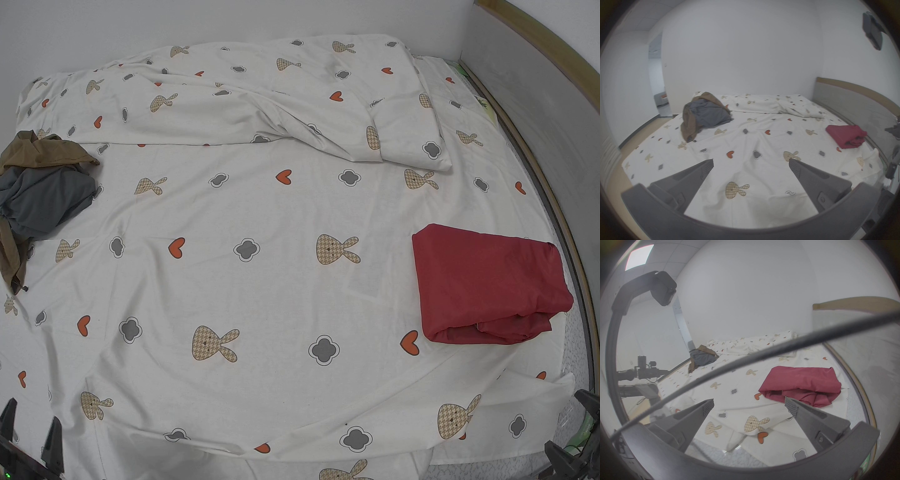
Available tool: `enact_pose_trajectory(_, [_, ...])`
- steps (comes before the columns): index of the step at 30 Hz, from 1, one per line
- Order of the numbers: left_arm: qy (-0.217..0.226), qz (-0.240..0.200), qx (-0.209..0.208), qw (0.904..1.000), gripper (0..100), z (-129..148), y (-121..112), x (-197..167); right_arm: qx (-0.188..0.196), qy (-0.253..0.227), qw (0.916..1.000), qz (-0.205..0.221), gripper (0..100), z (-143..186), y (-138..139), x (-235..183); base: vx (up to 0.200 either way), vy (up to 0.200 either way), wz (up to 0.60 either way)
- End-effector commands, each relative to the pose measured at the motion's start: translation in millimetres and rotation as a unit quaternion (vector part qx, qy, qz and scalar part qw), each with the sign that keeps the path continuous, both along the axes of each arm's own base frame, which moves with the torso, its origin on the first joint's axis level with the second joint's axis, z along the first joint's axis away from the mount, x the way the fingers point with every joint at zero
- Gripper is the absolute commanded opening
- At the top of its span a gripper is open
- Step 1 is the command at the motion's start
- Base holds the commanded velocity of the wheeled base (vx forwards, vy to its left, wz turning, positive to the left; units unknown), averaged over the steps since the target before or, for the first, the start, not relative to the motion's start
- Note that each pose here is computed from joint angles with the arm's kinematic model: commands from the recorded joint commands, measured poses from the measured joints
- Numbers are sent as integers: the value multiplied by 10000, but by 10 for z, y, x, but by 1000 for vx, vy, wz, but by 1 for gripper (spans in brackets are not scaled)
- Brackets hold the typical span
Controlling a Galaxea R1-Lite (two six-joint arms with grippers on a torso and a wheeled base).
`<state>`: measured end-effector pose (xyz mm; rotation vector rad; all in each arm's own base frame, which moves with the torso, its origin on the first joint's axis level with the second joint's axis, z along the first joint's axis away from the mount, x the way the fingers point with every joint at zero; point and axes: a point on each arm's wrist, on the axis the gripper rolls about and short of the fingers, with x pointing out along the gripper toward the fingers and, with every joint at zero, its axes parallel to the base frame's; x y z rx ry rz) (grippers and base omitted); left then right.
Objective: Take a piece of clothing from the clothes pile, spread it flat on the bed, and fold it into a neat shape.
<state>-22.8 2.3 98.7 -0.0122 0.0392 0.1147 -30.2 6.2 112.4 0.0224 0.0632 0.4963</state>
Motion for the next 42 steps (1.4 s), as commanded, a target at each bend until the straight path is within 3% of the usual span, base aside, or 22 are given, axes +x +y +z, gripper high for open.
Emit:
enact_pose_trajectory(1, [-171, -589, 90, 9981, 100, -235, -22, 1, -58, -384, 9966, -725, 100, -266, 17, 53, 0, 0, 0])
enact_pose_trajectory(4, [-171, -589, 90, 9981, 100, -235, -22, 1, -186, -526, 9953, -792, 100, -293, 12, 39, 0, 0, 0])
enact_pose_trajectory(8, [-179, -582, 91, 9981, 100, -234, -21, 1, -475, -606, 9872, -1395, 100, -300, -14, 49, 0, 0, 0])
enact_pose_trajectory(15, [-179, -582, 91, 9981, 100, -234, -21, 1, 93, -396, 9890, -1422, 100, -300, -15, 49, 0, 0, 0])
enact_pose_trajectory(19, [-179, -582, 91, 9981, 100, -234, -21, 1, 112, -406, 9706, -2370, 100, -296, -59, 54, 0, 0, 0])
enact_pose_trajectory(22, [-179, -582, 91, 9981, 100, -234, -21, 1, -148, -462, 9736, -2232, 100, -302, -53, 55, 0, 0, 0])
enact_pose_trajectory(29, [-179, -582, 91, 9981, 100, -234, -21, 1, -266, -488, 9739, -2199, 100, -342, -54, 74, 0, 0, 0])
enact_pose_trajectory(32, [-179, -582, 91, 9981, 100, -234, -21, 1, -267, -283, 9755, -2165, 100, -346, -56, 97, 0, 0, 0])
enact_pose_trajectory(42, [-179, -582, 91, 9981, 100, -234, -21, 1, -97, -345, 9736, -2255, 100, -349, -54, 82, 0, 0, 0])
